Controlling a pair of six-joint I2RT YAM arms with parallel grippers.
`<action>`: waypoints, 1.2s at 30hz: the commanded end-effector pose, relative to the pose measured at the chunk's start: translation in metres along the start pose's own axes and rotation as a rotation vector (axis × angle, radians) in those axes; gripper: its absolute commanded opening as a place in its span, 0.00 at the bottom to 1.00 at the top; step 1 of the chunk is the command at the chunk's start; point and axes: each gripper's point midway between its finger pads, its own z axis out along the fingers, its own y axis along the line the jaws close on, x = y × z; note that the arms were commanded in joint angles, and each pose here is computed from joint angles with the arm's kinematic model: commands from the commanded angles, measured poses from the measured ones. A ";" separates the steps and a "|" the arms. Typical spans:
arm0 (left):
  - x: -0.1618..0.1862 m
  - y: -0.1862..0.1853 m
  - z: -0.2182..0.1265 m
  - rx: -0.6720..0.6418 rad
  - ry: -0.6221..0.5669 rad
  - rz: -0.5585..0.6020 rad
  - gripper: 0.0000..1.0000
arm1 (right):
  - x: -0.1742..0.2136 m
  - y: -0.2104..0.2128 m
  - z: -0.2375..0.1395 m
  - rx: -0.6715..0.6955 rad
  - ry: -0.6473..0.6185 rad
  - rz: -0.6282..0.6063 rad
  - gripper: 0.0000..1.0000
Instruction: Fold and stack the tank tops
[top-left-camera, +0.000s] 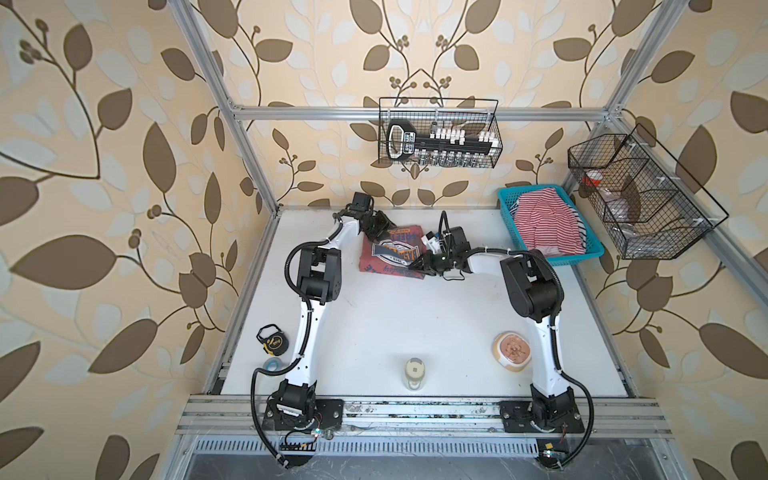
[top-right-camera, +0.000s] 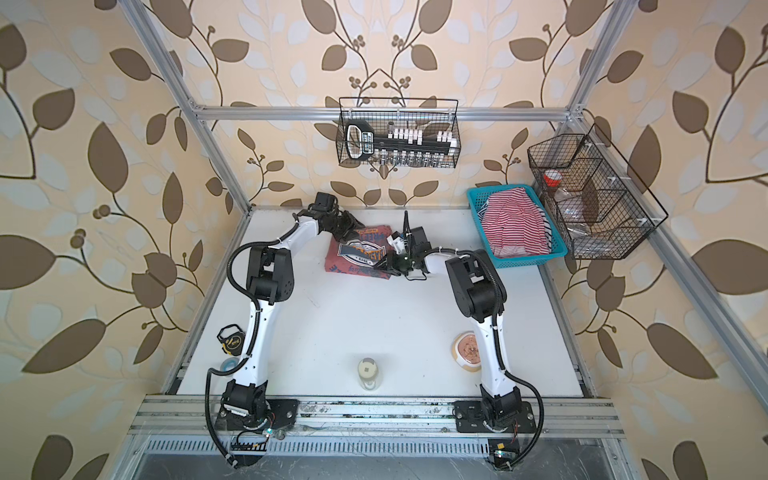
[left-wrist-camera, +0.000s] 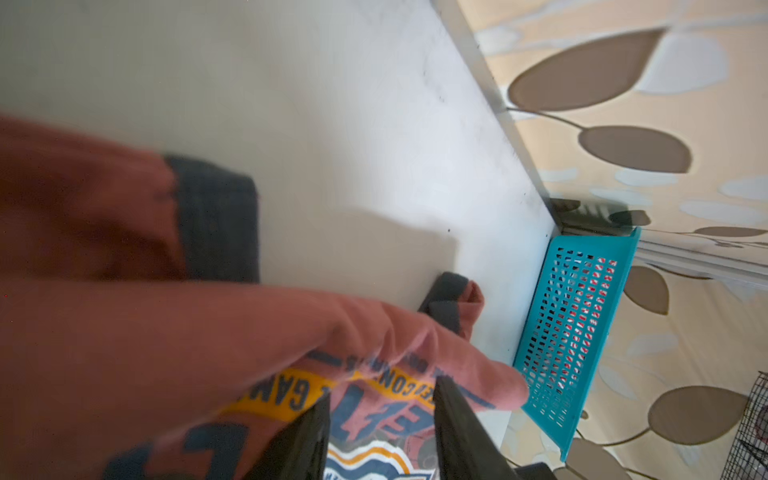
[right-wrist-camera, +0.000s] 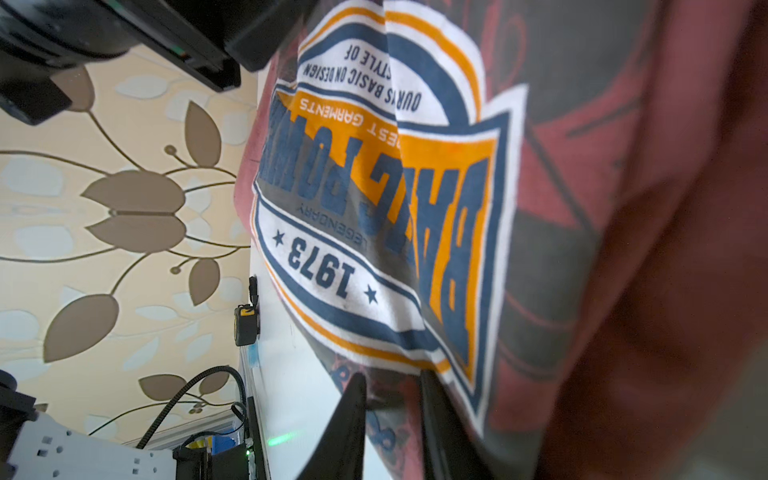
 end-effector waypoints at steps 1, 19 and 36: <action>-0.039 -0.043 -0.053 0.079 -0.125 0.072 0.44 | 0.030 -0.013 -0.004 0.065 0.078 0.072 0.26; 0.123 -0.002 -0.103 -0.138 0.090 0.251 0.45 | -0.068 0.044 -0.015 -0.118 -0.089 0.035 0.27; 0.160 0.088 -0.080 -0.312 0.209 0.143 0.44 | -0.147 -0.003 0.016 -0.266 -0.236 0.219 0.28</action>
